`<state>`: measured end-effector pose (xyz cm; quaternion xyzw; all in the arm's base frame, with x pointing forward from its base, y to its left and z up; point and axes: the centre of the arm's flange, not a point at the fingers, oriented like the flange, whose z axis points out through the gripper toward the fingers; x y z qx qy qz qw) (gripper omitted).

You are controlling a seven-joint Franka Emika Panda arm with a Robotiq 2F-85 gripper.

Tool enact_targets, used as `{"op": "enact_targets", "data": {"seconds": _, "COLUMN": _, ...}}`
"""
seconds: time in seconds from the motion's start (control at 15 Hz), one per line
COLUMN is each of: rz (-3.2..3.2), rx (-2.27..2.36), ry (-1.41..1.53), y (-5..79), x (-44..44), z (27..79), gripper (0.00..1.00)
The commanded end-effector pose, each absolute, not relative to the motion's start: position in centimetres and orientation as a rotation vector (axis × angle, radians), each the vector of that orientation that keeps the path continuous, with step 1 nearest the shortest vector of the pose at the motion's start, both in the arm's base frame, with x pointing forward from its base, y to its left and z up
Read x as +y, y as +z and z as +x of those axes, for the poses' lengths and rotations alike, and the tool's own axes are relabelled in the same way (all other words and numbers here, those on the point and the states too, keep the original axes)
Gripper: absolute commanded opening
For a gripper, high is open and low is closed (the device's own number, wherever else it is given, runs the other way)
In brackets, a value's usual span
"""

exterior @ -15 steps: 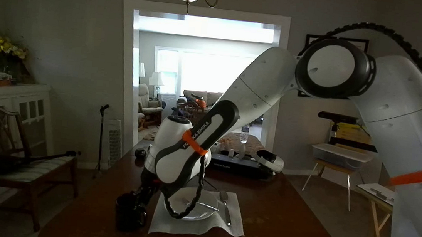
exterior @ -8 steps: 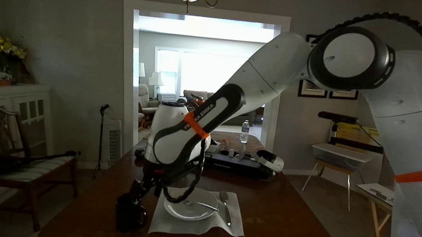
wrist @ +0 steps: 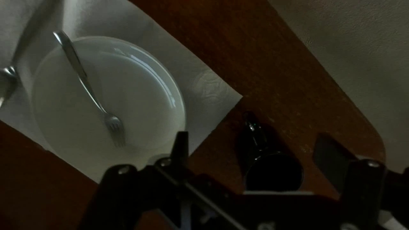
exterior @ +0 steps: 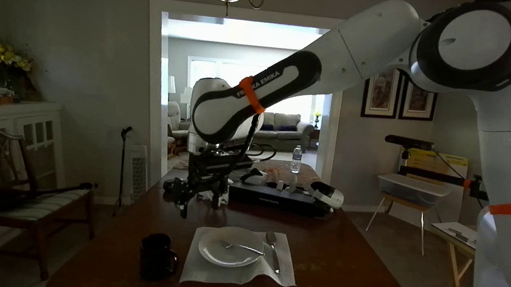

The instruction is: Move the black mug to the left of the plate

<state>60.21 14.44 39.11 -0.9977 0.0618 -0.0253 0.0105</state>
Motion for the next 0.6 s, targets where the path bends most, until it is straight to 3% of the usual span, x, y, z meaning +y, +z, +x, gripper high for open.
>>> {"op": "enact_targets", "data": {"seconds": 0.0, "rz": -3.079, "rx": 0.463, "ry": 0.032, "y": 40.2, "x": 13.1, "z": 58.5, "gripper": 1.0}}
{"op": "enact_targets", "data": {"seconds": 0.53, "rz": -3.099, "rx": 0.429, "ry": 0.0, "y": 40.1, "x": 13.0, "z": 59.3, "gripper": 1.0}}
